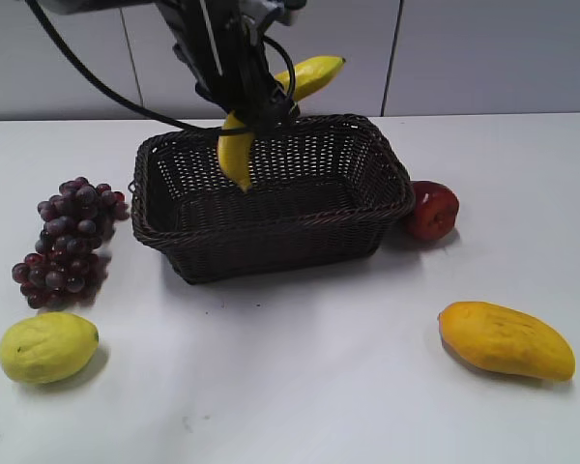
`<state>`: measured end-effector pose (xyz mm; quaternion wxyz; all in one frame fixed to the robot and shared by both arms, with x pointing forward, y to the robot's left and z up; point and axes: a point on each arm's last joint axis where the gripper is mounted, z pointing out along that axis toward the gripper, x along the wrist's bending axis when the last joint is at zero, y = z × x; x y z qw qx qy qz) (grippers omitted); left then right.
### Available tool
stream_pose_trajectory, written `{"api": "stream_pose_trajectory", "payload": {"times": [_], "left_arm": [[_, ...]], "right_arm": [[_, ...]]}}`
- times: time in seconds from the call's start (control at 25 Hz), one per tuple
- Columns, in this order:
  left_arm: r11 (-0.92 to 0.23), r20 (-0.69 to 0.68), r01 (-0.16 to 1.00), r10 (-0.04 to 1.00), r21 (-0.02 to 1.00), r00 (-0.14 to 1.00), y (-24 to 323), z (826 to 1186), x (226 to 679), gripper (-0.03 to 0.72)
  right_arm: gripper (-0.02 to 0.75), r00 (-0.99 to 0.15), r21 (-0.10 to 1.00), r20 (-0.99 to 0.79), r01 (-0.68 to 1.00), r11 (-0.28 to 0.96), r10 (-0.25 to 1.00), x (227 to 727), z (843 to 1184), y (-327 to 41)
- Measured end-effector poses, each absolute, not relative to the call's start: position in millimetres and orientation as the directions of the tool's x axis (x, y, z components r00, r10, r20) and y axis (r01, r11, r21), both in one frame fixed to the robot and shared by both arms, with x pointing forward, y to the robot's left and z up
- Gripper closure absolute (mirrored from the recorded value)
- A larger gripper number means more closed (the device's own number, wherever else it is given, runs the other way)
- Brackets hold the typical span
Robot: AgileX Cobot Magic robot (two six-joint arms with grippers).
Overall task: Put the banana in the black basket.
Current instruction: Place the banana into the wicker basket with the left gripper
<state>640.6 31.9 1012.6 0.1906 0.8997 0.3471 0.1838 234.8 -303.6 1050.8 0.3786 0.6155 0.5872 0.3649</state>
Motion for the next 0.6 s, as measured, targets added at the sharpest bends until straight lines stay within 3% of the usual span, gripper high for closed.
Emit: {"api": "stream_pose_trajectory", "payload": {"times": [0.44,0.6], "left_arm": [[-0.697,0.136,0.618,0.696,0.363,0.705,24,946,649,0.370],[-0.699,0.134,0.623,0.696,0.352,0.705,25,948,648,0.204]], "right_arm": [[0.148,0.044,0.894,0.005,0.447,-0.024,0.999,235,1051,-304],[0.148,0.044,0.894,0.005,0.447,-0.024,0.999,235,1051,-304]]}}
